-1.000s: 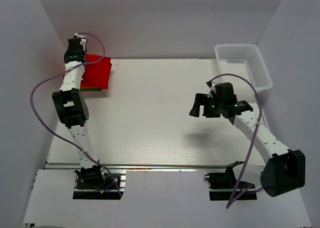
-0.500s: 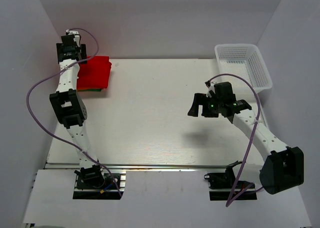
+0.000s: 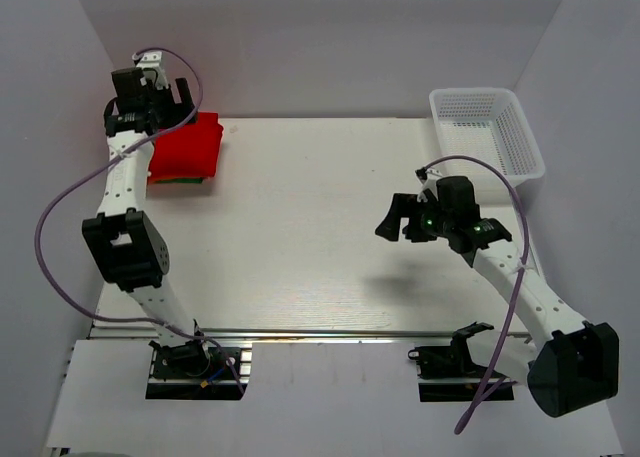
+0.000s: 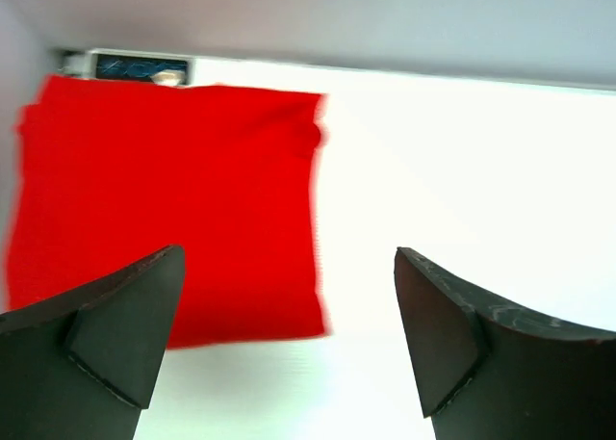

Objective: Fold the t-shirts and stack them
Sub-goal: Put the neatly folded tshirt into the corner of the board with the left arm

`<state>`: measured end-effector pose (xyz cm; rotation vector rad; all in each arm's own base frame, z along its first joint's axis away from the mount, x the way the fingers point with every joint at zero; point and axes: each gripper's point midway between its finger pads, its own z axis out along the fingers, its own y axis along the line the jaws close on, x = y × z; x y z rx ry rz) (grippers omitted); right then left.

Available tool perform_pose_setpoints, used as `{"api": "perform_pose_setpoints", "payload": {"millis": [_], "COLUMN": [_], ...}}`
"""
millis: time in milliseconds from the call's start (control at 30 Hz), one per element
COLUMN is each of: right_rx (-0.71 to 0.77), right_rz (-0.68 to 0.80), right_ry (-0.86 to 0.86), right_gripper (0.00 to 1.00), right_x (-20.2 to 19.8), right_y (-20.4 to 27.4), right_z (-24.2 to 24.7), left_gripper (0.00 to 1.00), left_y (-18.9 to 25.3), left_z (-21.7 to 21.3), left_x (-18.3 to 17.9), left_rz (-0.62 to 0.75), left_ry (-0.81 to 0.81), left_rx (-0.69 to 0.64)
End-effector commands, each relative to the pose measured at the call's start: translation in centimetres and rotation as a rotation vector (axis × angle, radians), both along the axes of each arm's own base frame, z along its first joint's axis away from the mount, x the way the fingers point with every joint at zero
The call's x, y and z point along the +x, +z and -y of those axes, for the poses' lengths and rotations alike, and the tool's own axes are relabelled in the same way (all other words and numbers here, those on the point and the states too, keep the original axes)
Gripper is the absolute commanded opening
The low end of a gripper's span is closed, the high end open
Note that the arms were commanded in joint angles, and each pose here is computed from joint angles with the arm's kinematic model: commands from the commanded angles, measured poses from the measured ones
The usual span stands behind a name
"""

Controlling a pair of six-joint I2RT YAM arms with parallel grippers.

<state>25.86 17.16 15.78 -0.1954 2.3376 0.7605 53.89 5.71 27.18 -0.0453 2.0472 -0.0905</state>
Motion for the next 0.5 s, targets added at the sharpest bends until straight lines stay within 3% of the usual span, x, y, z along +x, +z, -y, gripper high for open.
{"api": "perform_pose_setpoints", "payload": {"millis": [0, 67, 167, 233, 267, 467], "right_rx": [0.048, 0.046, 0.016, 0.0, 0.002, -0.015], "right_rz": [0.066, 0.056, 0.061, 0.047, 0.053, 0.064], "right_ry": [0.0, 0.0, -0.034, -0.047, -0.053, -0.085], "right_gripper": [0.9, 0.9, 0.9, 0.9, 0.9, 0.9], "right_x": [0.2, -0.3, -0.4, -0.6, -0.6, -1.7], "right_y": [0.9, 0.3, -0.4, -1.4, -1.5, -4.7], "right_z": [-0.4, -0.3, 0.6, 0.9, 1.0, 2.0], "left_gripper": [1.0, 1.0, 1.0, 1.0, 1.0, 1.0], "left_y": [1.7, 2.1, -0.8, -0.5, -3.2, -9.1], "left_z": [6.0, 8.2, 13.2, 15.7, 16.5, 23.5], "left_x": [-3.8, -5.2, -10.2, -13.0, -14.4, -22.4], "left_rz": [0.035, 0.085, 0.064, 0.082, 0.028, -0.061], "left_ry": [-0.111, -0.135, -0.198, -0.206, -0.207, -0.386], "left_rx": [-0.201, -0.232, -0.27, -0.271, -0.274, -0.379]}}
